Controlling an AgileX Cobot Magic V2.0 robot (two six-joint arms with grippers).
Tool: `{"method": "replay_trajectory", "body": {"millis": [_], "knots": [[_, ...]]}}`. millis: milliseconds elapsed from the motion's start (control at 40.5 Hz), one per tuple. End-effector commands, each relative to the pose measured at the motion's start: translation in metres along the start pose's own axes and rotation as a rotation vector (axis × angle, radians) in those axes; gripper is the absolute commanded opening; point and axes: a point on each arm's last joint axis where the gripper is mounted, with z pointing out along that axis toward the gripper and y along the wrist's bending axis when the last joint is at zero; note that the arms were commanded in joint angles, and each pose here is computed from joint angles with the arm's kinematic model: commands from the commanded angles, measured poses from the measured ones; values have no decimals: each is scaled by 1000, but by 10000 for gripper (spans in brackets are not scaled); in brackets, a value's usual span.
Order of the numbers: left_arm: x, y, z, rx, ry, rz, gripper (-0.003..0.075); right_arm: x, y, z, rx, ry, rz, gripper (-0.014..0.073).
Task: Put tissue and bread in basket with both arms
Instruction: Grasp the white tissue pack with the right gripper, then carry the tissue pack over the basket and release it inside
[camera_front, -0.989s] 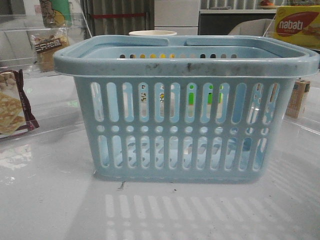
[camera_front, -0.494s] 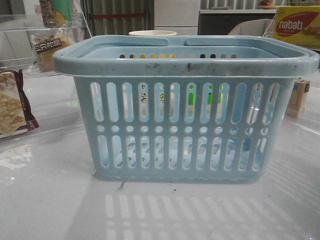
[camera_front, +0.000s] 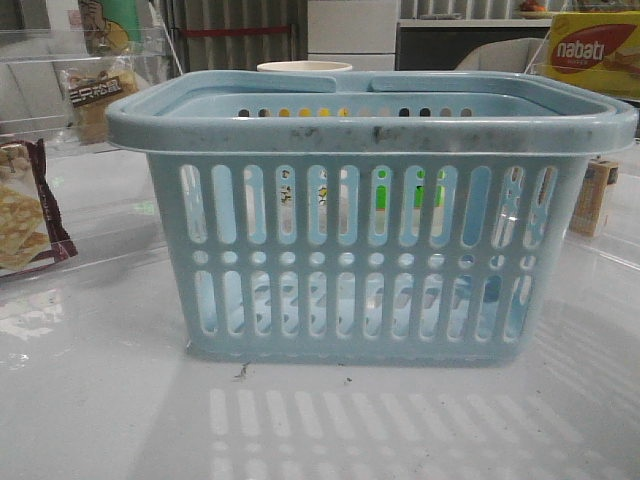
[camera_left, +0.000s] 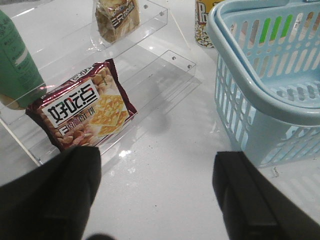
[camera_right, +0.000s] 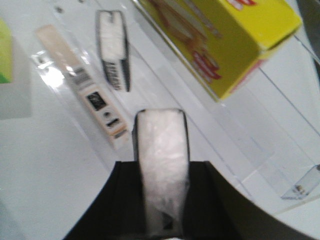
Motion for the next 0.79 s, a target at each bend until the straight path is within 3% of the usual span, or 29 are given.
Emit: {"method": "replay_trajectory", "body": {"millis": [0,198,420,494,643,692,766], "knots": [[-15,-1,-4,7,-99,1,527,-17,24,-55,-76,-143,-28,156],[-15,-1,-4,7,-99,1,527,-8,96,-84,-309,-146,-120,156],[-15,-1,-4,7,-99,1,527,15,170,-74,-506,-51,-211,169],[-15,-1,-4,7,-99,1,527,21,185,-64,-523,-19,-239,239],[-15,-1,-4,7,-99,1,527,24,195,-50,-525,-11,-250,526],[-15,-1,-4,7,-99,1,527,22,194,-52,-521,-31,-258,575],[-15,-1,-4,7,-99,1,527,19,191,-61,-521,-68,-271,579]]}}
